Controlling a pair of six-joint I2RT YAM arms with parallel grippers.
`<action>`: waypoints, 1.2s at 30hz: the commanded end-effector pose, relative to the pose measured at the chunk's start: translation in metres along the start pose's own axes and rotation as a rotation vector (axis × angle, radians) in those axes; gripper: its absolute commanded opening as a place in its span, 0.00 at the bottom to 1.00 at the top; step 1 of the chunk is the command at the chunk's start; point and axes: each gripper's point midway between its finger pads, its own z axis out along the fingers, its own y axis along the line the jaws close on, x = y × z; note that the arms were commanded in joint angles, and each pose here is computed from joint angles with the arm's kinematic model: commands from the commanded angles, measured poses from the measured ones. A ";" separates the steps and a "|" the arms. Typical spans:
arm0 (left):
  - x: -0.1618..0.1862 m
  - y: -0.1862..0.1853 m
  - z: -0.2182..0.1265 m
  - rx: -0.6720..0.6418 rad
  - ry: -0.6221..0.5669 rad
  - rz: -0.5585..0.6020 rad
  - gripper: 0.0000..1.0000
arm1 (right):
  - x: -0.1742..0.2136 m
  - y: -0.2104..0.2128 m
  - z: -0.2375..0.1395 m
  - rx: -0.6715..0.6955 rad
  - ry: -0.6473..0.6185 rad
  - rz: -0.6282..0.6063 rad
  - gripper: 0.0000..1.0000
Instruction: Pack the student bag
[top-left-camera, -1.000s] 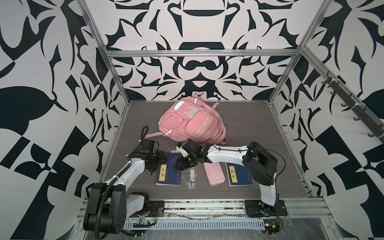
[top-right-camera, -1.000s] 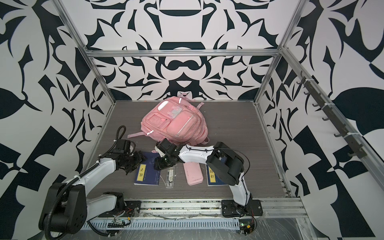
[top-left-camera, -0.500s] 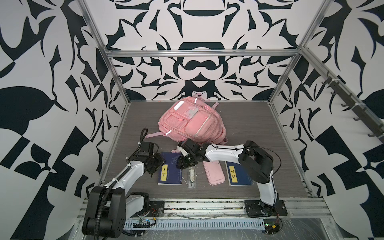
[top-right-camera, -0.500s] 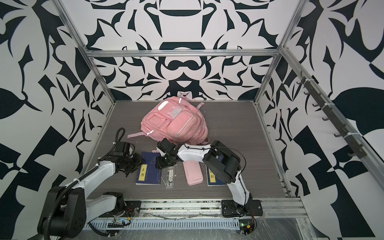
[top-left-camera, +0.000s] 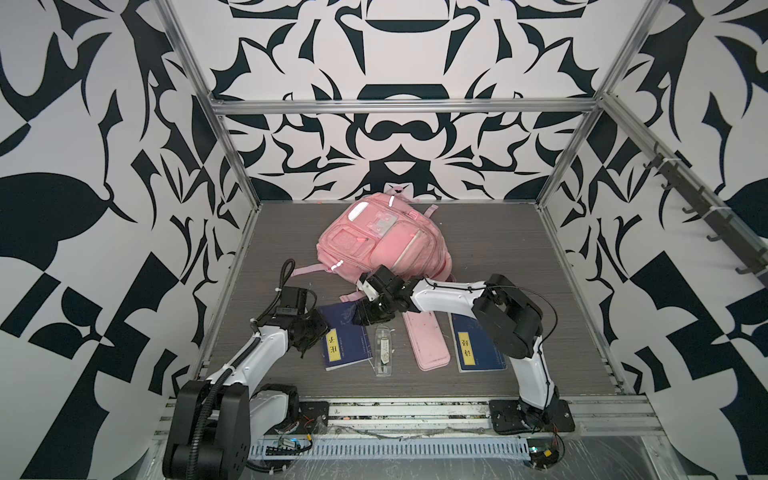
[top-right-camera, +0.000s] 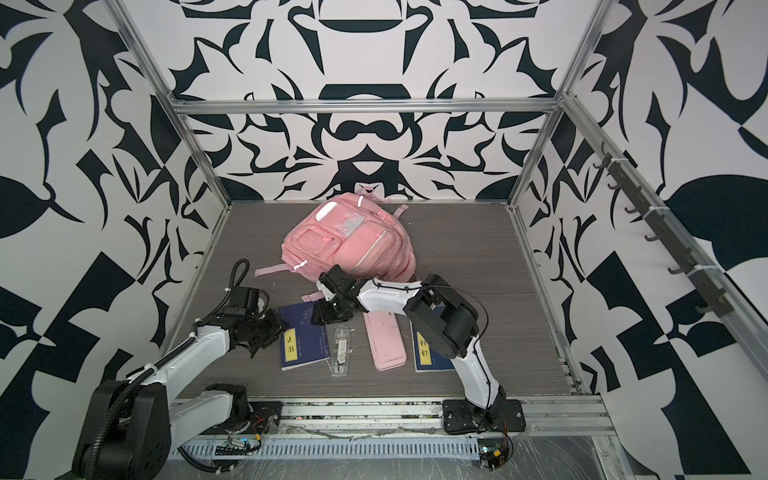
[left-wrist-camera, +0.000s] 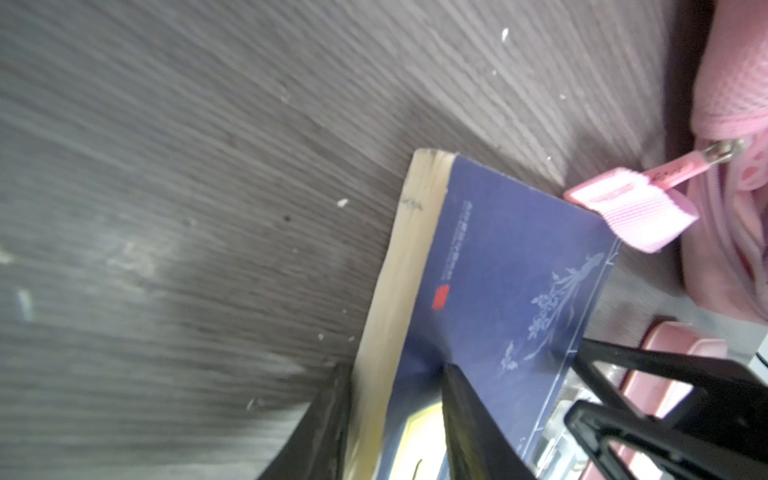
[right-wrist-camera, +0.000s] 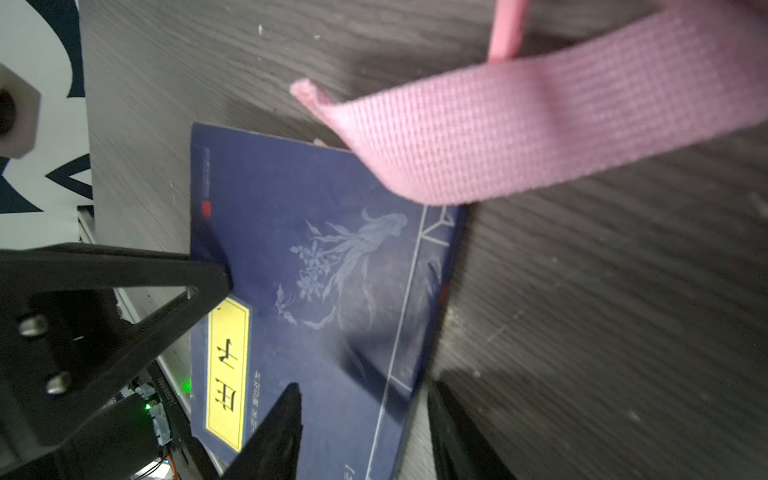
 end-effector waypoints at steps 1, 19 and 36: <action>0.018 0.015 0.003 -0.045 0.066 -0.029 0.34 | 0.008 0.008 0.002 -0.056 0.018 0.034 0.52; 0.018 0.012 0.007 -0.033 0.076 -0.038 0.25 | -0.006 0.089 -0.033 -0.443 -0.015 -0.027 0.51; 0.017 0.012 0.008 -0.033 0.072 -0.050 0.26 | 0.001 0.098 -0.044 -0.512 -0.019 -0.024 0.45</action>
